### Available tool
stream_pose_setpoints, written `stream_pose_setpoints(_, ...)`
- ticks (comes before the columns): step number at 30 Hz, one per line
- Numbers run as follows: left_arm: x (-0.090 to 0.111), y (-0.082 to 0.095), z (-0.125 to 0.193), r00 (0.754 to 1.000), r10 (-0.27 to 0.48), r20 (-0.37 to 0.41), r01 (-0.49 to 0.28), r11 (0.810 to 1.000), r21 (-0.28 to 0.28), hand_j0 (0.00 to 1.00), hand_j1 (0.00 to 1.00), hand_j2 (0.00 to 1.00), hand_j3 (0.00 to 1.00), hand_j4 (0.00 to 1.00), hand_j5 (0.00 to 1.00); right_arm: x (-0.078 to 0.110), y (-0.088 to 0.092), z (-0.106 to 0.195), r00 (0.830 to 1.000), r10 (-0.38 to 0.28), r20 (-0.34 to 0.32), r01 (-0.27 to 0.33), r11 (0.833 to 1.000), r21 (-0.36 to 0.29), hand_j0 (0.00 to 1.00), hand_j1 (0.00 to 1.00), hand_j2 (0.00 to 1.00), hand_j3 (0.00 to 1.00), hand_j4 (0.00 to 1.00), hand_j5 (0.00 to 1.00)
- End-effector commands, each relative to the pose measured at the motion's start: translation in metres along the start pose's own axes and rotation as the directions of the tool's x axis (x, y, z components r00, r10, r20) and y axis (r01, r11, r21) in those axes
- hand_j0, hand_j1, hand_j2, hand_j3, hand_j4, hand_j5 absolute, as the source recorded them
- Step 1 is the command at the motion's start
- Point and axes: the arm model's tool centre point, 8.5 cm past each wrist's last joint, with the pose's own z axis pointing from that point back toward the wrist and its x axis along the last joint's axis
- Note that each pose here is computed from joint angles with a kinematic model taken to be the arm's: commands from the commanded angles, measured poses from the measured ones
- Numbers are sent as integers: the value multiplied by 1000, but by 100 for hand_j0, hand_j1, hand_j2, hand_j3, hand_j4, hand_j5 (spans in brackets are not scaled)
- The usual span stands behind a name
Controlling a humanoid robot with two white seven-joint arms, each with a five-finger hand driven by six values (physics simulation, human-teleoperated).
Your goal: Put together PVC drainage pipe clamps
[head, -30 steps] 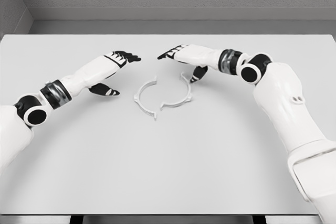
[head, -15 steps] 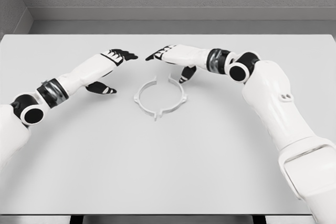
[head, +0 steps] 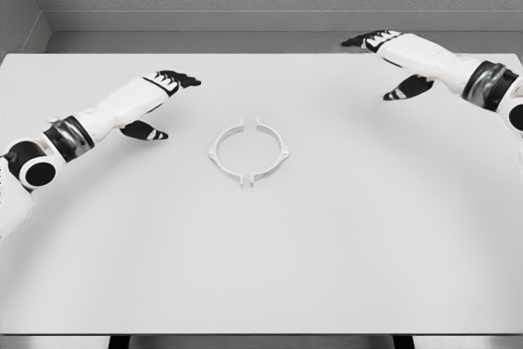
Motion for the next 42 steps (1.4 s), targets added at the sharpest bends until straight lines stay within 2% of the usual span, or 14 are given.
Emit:
stream_pose_setpoints(1, 14, -10, -15, 999, 21, 37, -21, 1000, -2, 100, 100, 100, 100, 100, 100, 8, -96, 80, 997, 78, 26, -72, 981, -183, 100, 100, 100, 100, 100, 100)
stream_pose_setpoints(2, 19, -13, -20, 998, 27, 49, -27, 1000, -3, 100, 100, 100, 100, 100, 100, 13, -89, 96, 997, 66, 35, -58, 981, -183, 100, 100, 100, 100, 100, 100)
stream_pose_setpoints(5, 26, -17, -26, 997, 36, 65, -36, 999, -2, 100, 100, 100, 100, 100, 100, 22, -28, 105, 999, -12, 53, 17, 995, -97, 100, 100, 100, 100, 100, 100)
stream_pose_setpoints(8, 31, -22, -30, 996, 40, 78, -39, 999, -16, 100, 100, 100, 100, 100, 100, 19, 3, 108, 998, -58, 36, 60, 997, -43, 100, 100, 100, 100, 100, 100)
stream_pose_setpoints(10, 31, -22, -30, 996, 40, 78, -39, 999, -16, 100, 100, 100, 100, 100, 100, 17, 8, 111, 997, -76, 28, 77, 996, -46, 100, 100, 100, 100, 100, 100)
stream_pose_setpoints(11, 31, -23, -29, 996, 42, 78, -41, 999, -17, 100, 100, 100, 100, 100, 100, 15, 16, 109, 994, -110, 26, 111, 992, -60, 100, 100, 100, 100, 100, 100)
stream_pose_setpoints(13, 31, -23, -30, 996, 43, 79, -42, 999, -16, 100, 100, 100, 100, 100, 100, 16, 21, 106, 992, -126, 31, 128, 988, -83, 100, 100, 100, 100, 100, 100)
stream_pose_setpoints(15, 32, -23, -31, 996, 42, 81, -41, 999, -16, 100, 100, 100, 100, 100, 100, 16, 25, 107, 991, -133, 27, 135, 988, -78, 100, 100, 100, 100, 100, 100)
stream_pose_setpoints(28, 34, -26, -30, 995, 46, 83, -45, 999, -19, 100, 100, 100, 100, 100, 100, 14, 25, 110, 990, -141, 21, 143, 985, -95, 100, 100, 100, 100, 100, 100)
stream_pose_setpoints(31, 42, -28, -34, 993, 49, 104, -48, 999, -17, 100, 100, 100, 100, 100, 100, 15, 26, 110, 990, -141, 22, 143, 985, -94, 100, 100, 100, 100, 100, 100)
stream_pose_setpoints(42, 45, -30, -37, 992, 51, 112, -49, 999, -22, 100, 100, 100, 100, 100, 100, 16, 25, 110, 990, -140, 25, 142, 985, -95, 100, 100, 100, 100, 100, 100)
